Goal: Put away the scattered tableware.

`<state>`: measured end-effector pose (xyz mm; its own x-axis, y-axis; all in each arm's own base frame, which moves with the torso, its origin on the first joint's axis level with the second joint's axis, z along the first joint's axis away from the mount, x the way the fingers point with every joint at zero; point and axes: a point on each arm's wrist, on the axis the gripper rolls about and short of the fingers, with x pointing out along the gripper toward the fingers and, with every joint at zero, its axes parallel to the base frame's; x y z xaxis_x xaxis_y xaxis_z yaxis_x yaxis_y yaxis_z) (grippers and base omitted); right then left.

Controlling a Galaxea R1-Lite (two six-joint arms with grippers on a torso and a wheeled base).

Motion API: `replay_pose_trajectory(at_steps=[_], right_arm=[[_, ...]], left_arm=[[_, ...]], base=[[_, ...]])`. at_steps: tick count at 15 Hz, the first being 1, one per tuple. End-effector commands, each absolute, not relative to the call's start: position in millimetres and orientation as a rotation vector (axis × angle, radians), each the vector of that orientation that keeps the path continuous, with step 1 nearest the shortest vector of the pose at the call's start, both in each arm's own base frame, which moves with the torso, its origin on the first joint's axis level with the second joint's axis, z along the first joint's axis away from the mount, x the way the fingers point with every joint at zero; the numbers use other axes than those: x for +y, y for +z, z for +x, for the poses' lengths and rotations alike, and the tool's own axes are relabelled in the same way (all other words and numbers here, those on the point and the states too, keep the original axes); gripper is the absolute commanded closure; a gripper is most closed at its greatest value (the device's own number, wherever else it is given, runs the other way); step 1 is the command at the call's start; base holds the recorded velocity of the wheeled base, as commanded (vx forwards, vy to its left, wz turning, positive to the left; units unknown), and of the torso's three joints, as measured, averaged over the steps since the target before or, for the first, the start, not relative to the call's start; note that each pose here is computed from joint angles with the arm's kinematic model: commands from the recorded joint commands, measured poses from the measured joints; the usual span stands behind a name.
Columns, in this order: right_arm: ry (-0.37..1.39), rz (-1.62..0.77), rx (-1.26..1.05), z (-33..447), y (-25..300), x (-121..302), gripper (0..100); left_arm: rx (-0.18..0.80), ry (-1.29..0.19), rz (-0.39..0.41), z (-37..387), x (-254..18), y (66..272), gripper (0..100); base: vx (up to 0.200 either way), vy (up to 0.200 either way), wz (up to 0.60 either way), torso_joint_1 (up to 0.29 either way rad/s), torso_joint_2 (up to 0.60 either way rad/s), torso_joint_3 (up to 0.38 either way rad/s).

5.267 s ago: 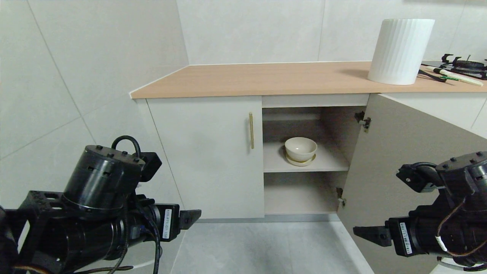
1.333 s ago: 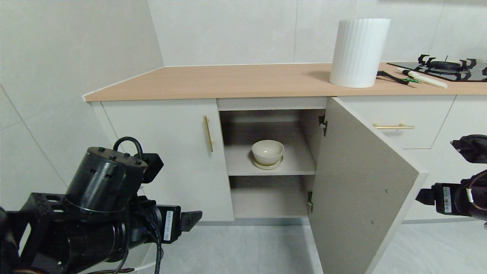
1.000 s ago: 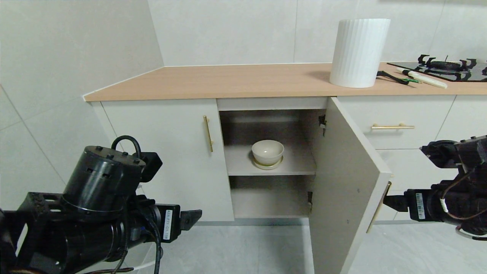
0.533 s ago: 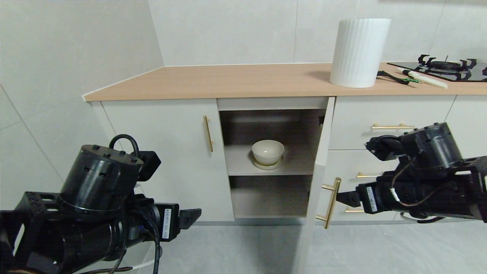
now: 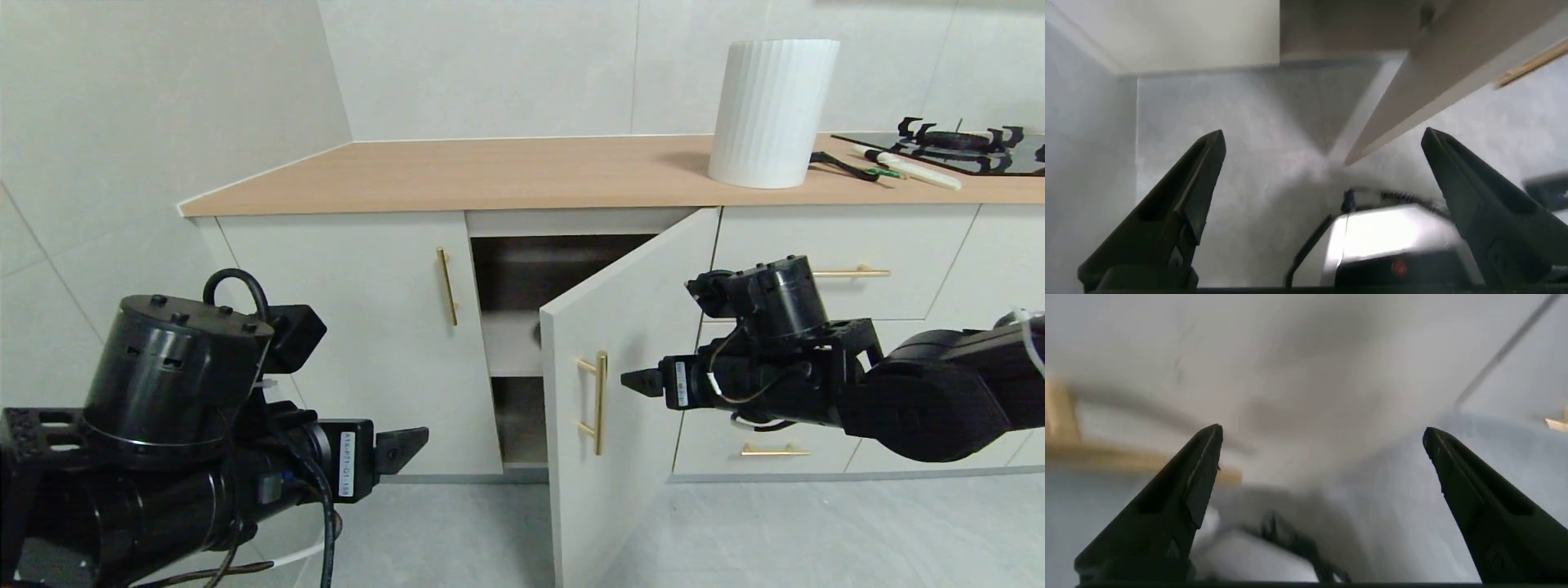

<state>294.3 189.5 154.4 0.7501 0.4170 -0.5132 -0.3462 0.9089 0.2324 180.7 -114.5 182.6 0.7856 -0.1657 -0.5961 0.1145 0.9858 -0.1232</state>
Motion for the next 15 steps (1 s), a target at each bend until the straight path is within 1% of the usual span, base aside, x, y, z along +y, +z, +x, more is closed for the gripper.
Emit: replay_pose_trajectory(at_steps=[1, 5, 7, 8, 11, 13, 15], right_arm=[[0.392, 0.136, 0.616, 305, 136, 193, 0], [0.359, 0.227, 0.591, 324, 130, 197, 0], [0.347, 0.277, 0.593, 332, 124, 202, 0], [0.333, 0.295, 0.597, 336, 120, 204, 0], [0.291, 0.352, 0.576, 344, 123, 209, 0], [0.289, 0.365, 0.574, 346, 123, 209, 0], [0.282, 0.385, 0.573, 348, 122, 211, 0]], left_arm=[[0.652, -0.146, -0.077, 181, -114, 181, 0], [0.662, -0.143, -0.067, 181, -115, 179, 0], [0.670, -0.148, -0.035, 179, -113, 175, 0], [0.670, -0.149, -0.035, 179, -113, 175, 0], [0.671, -0.148, -0.033, 180, -114, 175, 0], [0.665, -0.143, -0.039, 180, -113, 176, 0], [0.669, -0.125, -0.026, 181, -112, 175, 0]], base=[[0.000, 0.000, 0.00, 0.000, 0.00, 0.000], [0.000, 0.000, 0.00, 0.000, 0.00, 0.000], [0.200, 0.000, 0.00, 0.000, -0.01, 0.005], [0.200, 0.000, 0.00, -0.012, 0.00, 0.007], [0.200, 0.000, 0.00, 0.001, 0.00, 0.005], [0.000, 0.000, 0.00, 0.000, 0.00, 0.000], [0.000, 0.000, 0.00, 0.000, 0.00, 0.000]])
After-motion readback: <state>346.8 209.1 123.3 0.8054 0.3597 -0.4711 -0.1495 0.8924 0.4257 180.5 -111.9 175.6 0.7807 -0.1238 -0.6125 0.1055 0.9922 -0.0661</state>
